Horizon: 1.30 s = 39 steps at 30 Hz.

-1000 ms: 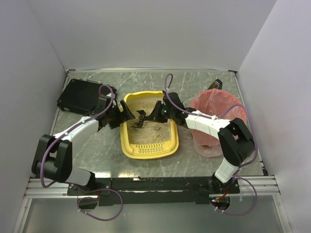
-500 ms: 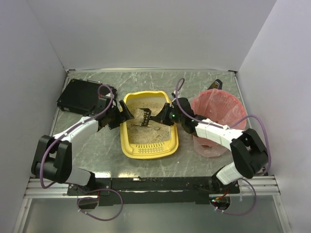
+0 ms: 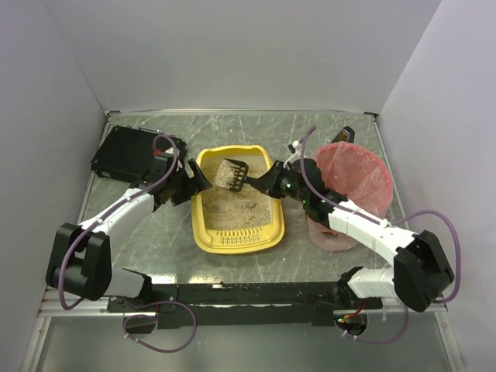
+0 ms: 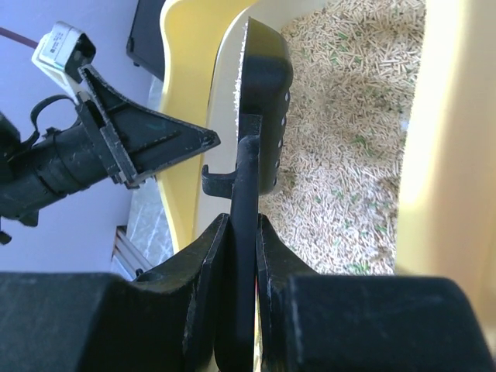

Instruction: Clean the litter box

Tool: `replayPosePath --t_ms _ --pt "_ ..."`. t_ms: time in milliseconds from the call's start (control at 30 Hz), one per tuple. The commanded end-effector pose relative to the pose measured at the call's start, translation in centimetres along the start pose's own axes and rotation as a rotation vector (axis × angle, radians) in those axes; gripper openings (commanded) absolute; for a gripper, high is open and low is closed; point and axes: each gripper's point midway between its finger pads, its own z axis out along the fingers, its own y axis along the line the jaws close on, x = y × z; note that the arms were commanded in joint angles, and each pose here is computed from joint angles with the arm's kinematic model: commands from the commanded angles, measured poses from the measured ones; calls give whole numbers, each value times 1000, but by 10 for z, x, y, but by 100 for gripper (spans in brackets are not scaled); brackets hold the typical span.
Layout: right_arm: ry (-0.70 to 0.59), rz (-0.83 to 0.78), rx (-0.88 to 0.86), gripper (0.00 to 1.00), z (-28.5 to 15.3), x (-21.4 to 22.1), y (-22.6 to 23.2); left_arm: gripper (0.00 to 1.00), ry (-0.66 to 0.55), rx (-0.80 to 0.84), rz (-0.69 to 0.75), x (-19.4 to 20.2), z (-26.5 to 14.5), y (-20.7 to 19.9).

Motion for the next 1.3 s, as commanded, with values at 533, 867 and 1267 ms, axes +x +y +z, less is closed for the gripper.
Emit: replayPosePath --t_ms 533,867,1267 --pt "-161 36 -190 0 -63 -22 33 97 -100 21 11 -22 -29 -13" --pt "-110 274 -119 0 -79 -16 15 97 -144 40 -4 -32 -43 -21" --pt "-151 244 -196 0 -94 -23 20 97 -128 48 -14 -30 -42 -24"
